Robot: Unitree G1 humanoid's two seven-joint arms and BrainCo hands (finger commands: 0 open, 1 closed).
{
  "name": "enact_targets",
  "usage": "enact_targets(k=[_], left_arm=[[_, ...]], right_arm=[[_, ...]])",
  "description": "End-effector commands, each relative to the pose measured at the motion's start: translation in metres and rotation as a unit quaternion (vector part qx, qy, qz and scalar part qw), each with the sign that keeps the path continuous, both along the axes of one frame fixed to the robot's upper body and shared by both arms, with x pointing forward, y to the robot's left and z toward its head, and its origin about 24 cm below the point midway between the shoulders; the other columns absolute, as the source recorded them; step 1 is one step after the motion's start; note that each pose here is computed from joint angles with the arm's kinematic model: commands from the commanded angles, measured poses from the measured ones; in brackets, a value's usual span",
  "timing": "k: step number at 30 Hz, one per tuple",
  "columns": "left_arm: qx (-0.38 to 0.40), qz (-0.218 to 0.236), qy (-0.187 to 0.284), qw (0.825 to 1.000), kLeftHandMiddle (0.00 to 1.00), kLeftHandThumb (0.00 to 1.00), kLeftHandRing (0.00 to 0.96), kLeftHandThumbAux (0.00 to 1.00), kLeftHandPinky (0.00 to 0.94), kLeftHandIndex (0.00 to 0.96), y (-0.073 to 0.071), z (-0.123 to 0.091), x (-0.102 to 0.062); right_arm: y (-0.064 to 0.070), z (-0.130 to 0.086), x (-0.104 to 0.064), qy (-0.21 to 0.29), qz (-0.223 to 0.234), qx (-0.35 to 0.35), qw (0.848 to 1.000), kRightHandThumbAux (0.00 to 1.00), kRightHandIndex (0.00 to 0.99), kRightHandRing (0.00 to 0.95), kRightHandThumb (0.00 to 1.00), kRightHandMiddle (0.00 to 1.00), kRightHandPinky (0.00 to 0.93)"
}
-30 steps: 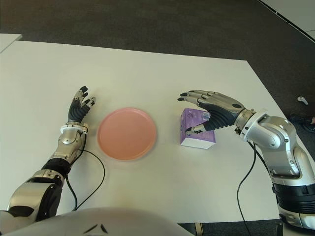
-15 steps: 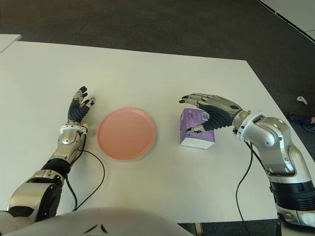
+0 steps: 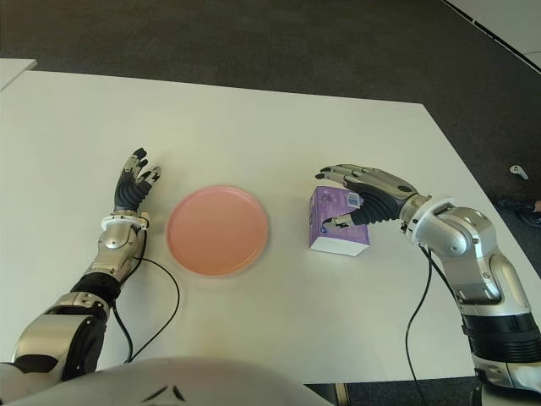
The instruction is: Put the tissue paper into the plate.
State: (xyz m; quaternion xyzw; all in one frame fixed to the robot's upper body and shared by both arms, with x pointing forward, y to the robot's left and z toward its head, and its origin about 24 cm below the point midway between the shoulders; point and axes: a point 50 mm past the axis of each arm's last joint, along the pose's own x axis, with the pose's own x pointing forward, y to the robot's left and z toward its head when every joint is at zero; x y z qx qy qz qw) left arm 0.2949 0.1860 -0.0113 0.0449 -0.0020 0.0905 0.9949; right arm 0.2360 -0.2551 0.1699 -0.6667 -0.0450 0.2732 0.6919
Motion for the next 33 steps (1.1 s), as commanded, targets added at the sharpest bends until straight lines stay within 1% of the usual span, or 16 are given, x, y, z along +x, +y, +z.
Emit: enact_targets(k=[1, 9, 12, 15, 25, 33], left_arm=[[-0.003, 0.008, 0.046, 0.999, 0.027, 0.184, 0.030, 0.626, 0.076, 0.033, 0.005, -0.019, -0.013], [0.000, 0.006, 0.044, 0.999, 0.032, 0.189, 0.031, 0.612, 0.073, 0.041, 0.005, -0.018, -0.013], [0.003, 0.002, 0.044, 0.999, 0.029, 0.196, 0.028, 0.606, 0.066, 0.042, 0.005, -0.018, -0.013], [0.006, -0.002, 0.044, 0.999, 0.026, 0.197, 0.024, 0.602, 0.056, 0.036, 0.005, -0.017, -0.013], [0.009, -0.005, 0.045, 0.999, 0.020, 0.197, 0.016, 0.611, 0.053, 0.030, 0.006, -0.017, -0.013], [0.010, -0.003, 0.050, 0.999, 0.028, 0.193, 0.025, 0.602, 0.061, 0.028, 0.006, -0.018, -0.012]], right_arm=[[-0.006, -0.008, -0.005, 0.008, -0.016, 0.000, 1.000, 0.424, 0.000, 0.000, 0.047, 0.000, 0.000], [-0.012, -0.015, -0.011, 0.006, -0.034, -0.001, 0.999, 0.425, 0.000, 0.000, 0.049, 0.000, 0.000], [-0.017, -0.024, -0.013, 0.004, -0.043, 0.001, 0.999, 0.433, 0.000, 0.000, 0.058, 0.000, 0.000], [-0.019, -0.029, -0.013, 0.002, -0.047, 0.003, 0.999, 0.439, 0.000, 0.000, 0.067, 0.000, 0.000], [-0.021, -0.036, -0.016, -0.004, -0.047, 0.010, 0.999, 0.457, 0.000, 0.000, 0.066, 0.000, 0.000], [-0.020, -0.040, -0.019, 0.002, -0.042, 0.014, 0.999, 0.451, 0.000, 0.000, 0.046, 0.000, 0.000]])
